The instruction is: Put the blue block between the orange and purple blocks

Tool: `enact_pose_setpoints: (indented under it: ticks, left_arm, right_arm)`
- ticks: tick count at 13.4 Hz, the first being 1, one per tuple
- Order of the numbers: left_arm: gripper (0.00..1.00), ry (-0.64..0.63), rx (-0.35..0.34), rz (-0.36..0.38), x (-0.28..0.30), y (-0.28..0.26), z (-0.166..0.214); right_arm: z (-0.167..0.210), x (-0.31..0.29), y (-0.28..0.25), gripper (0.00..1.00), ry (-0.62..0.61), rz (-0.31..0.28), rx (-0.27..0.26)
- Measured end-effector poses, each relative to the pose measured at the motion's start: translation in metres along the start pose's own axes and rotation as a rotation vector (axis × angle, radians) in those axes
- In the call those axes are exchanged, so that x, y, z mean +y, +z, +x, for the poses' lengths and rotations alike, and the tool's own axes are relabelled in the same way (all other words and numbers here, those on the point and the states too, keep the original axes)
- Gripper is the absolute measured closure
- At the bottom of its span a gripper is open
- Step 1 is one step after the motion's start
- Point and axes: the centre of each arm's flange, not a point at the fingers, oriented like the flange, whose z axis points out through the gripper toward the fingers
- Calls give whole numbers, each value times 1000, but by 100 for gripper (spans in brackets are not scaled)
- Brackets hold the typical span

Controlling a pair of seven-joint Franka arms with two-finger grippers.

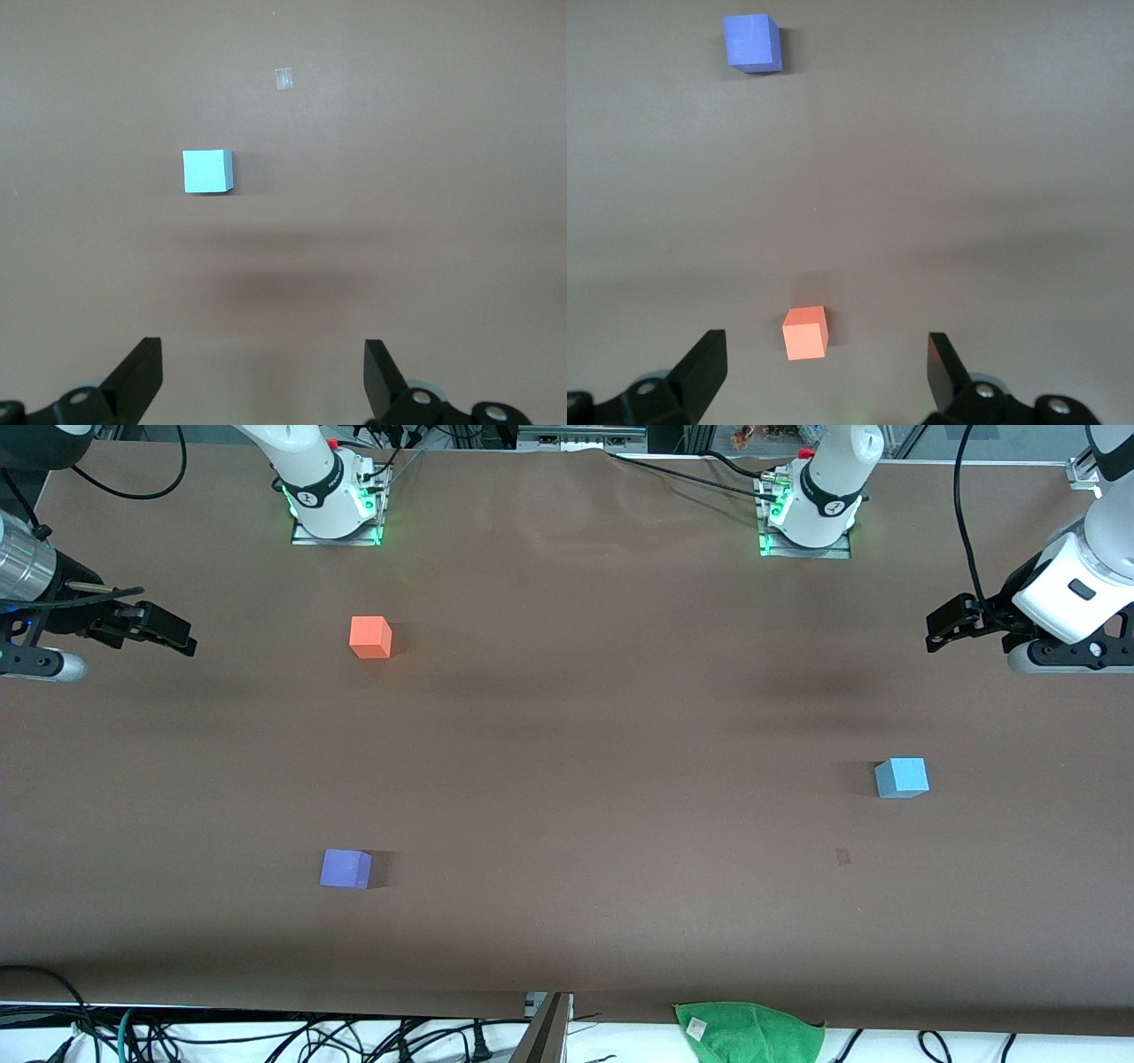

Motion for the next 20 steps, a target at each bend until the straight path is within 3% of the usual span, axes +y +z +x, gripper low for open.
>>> enact_pose_setpoints:
  ticks: [20]
  left_arm:
    - [0, 0, -48, 2, 1, 15, 18]
  right_arm:
    - [10, -8, -10, 0, -14, 17, 111]
